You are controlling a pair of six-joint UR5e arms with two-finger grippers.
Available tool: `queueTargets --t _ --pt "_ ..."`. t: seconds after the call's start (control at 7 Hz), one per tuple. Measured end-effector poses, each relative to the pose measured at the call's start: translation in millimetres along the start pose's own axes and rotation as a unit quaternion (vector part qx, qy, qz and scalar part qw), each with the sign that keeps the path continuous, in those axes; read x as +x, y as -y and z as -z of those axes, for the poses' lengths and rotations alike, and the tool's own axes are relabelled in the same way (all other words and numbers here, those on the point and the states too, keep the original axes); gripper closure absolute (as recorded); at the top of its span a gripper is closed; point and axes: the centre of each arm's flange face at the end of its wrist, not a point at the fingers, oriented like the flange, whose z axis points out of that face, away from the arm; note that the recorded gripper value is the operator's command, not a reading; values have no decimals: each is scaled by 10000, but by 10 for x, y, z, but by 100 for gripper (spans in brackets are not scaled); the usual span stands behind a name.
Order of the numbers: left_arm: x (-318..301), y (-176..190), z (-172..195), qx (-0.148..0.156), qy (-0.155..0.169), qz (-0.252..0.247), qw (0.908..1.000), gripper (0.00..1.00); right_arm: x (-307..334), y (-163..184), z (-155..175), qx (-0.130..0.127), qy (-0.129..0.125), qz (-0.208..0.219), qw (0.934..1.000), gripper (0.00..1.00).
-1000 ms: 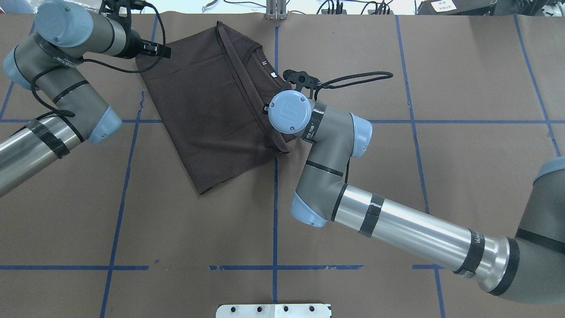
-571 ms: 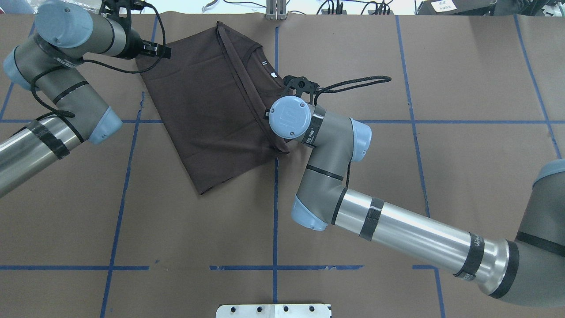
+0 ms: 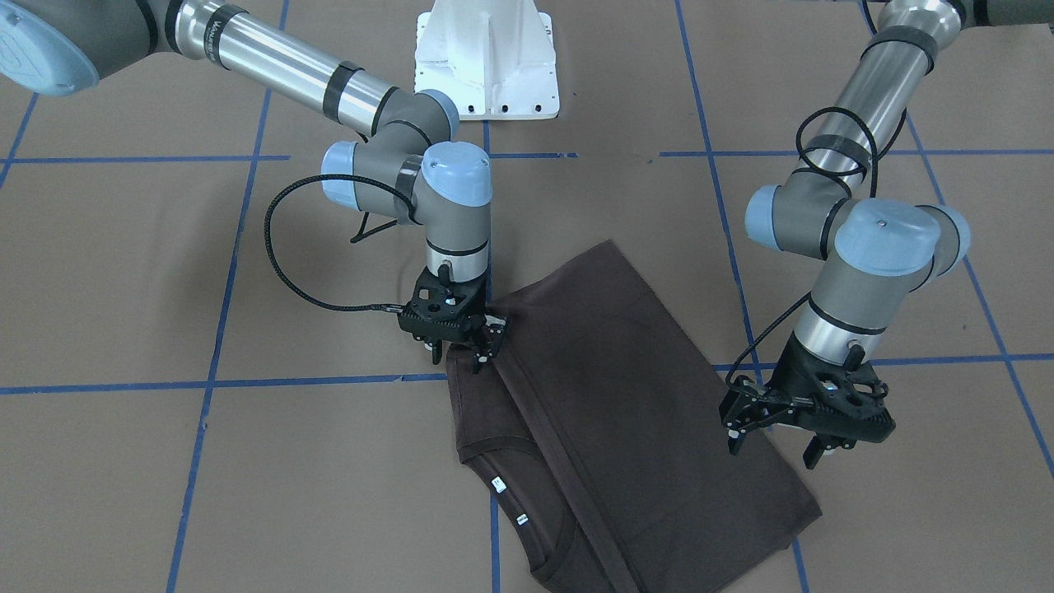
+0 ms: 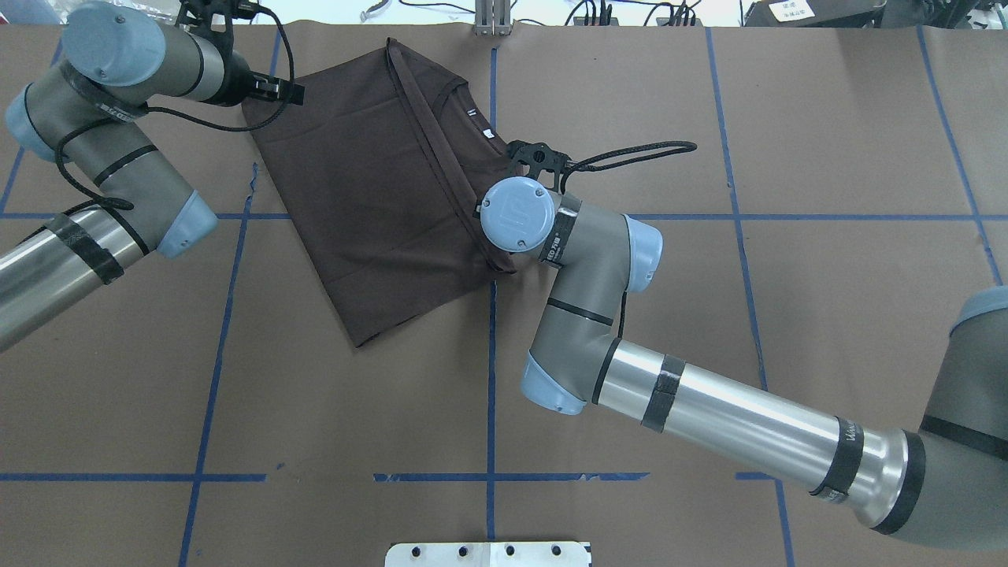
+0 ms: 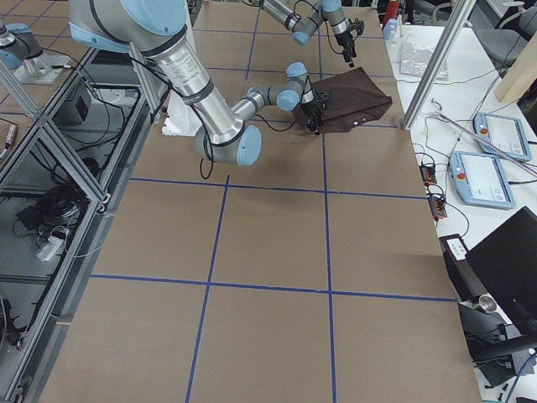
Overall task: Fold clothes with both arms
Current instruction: 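Grasp the shirt near the collar with the right gripper and pull it toward the robot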
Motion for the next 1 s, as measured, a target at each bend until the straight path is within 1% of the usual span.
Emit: queueTargets --t 0.43,0.71,0.86,1.0 --pt "3 -2 0 3 -4 0 10000 0 -60 -1 58 -11 61 -34 10000 100" --pt "77 -42 -18 -26 -46 -23 10000 0 -51 -18 210 -39 164 -40 9998 100" --pt "131 -72 -28 -47 -82 -42 9999 0 60 -126 359 -91 204 -22 9997 100" --pt "179 -102 -39 -66 -112 -54 9999 0 283 -371 566 -182 242 8 9995 100"
